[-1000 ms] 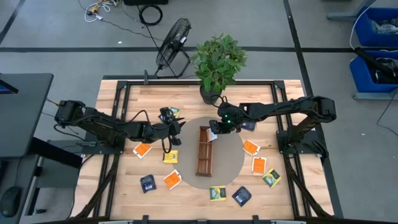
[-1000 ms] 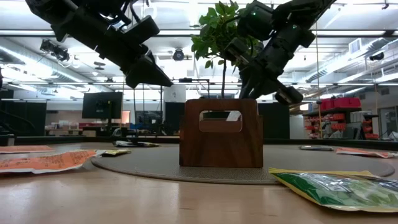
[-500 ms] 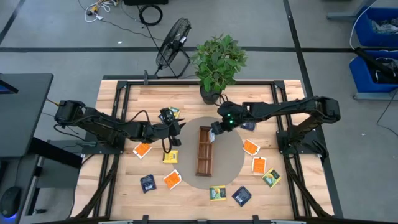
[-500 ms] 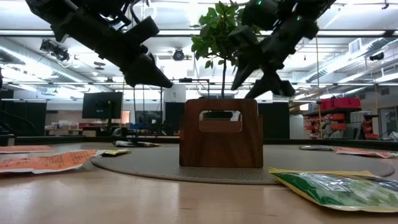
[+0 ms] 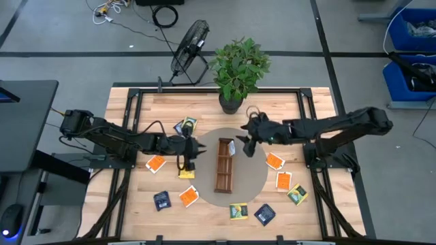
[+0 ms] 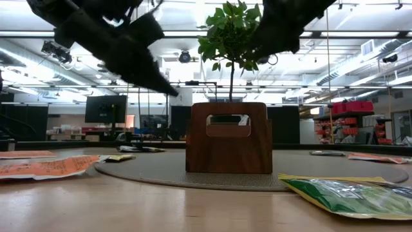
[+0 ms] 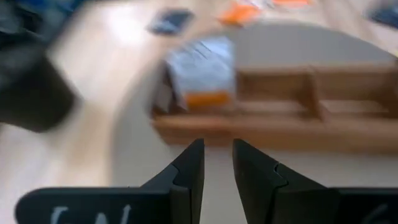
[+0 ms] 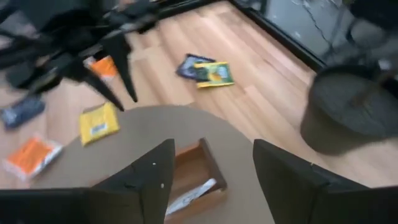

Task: Pick & Place Tea
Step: Put the orange tea bag into the top compartment of the top section wooden organizer

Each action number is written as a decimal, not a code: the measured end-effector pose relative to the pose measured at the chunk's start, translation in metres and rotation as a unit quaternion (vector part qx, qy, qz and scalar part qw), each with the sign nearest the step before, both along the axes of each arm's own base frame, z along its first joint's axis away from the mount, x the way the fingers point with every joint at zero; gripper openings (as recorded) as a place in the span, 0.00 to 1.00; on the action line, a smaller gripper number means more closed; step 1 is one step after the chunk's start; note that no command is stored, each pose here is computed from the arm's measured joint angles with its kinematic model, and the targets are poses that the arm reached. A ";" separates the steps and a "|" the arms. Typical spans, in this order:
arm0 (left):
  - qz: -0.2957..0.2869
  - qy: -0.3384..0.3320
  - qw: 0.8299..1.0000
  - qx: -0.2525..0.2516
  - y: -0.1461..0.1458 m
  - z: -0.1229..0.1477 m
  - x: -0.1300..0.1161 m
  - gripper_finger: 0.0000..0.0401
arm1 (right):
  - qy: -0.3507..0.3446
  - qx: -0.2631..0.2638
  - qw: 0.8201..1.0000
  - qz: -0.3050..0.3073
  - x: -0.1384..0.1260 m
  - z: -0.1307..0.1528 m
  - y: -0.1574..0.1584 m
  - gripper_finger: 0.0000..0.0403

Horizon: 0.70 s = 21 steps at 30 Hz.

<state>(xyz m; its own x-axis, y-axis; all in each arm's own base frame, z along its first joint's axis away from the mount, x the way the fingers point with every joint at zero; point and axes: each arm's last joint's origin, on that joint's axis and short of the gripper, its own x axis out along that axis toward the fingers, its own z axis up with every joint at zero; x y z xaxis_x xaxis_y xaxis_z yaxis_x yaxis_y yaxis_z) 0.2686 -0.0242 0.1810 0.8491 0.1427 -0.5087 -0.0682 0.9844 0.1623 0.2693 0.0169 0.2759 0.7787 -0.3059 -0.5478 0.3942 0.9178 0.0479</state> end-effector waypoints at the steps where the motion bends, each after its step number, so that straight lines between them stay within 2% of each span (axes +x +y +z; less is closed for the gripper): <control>1: -0.016 0.015 1.000 -0.012 -0.001 -0.002 -0.001 0.22 | 0.003 -0.008 1.000 0.009 0.000 0.000 0.005 0.56; 3: -0.042 0.037 0.997 -0.048 -0.003 -0.006 -0.004 0.22 | 0.009 -0.022 0.999 0.029 0.001 -0.003 0.014 0.56; 5: -0.057 0.050 0.991 -0.106 -0.006 -0.008 -0.005 0.22 | 0.022 -0.040 0.998 0.036 0.001 -0.006 0.022 0.56; 8: -0.121 0.080 0.974 -0.174 -0.012 -0.010 -0.008 0.22 | 0.040 -0.068 0.994 0.071 0.002 -0.011 0.033 0.56; 11: -0.170 0.107 0.957 -0.210 -0.018 -0.012 -0.012 0.22 | 0.050 -0.079 0.992 0.090 0.003 -0.015 0.040 0.56; 15: -0.191 0.118 0.949 -0.223 -0.028 -0.013 -0.014 0.22 | 0.058 -0.087 0.989 0.104 0.006 -0.019 0.045 0.56; 21: -0.249 0.112 0.941 -0.199 -0.042 -0.011 -0.017 0.22 | 0.067 -0.111 0.983 0.126 0.007 -0.022 0.049 0.56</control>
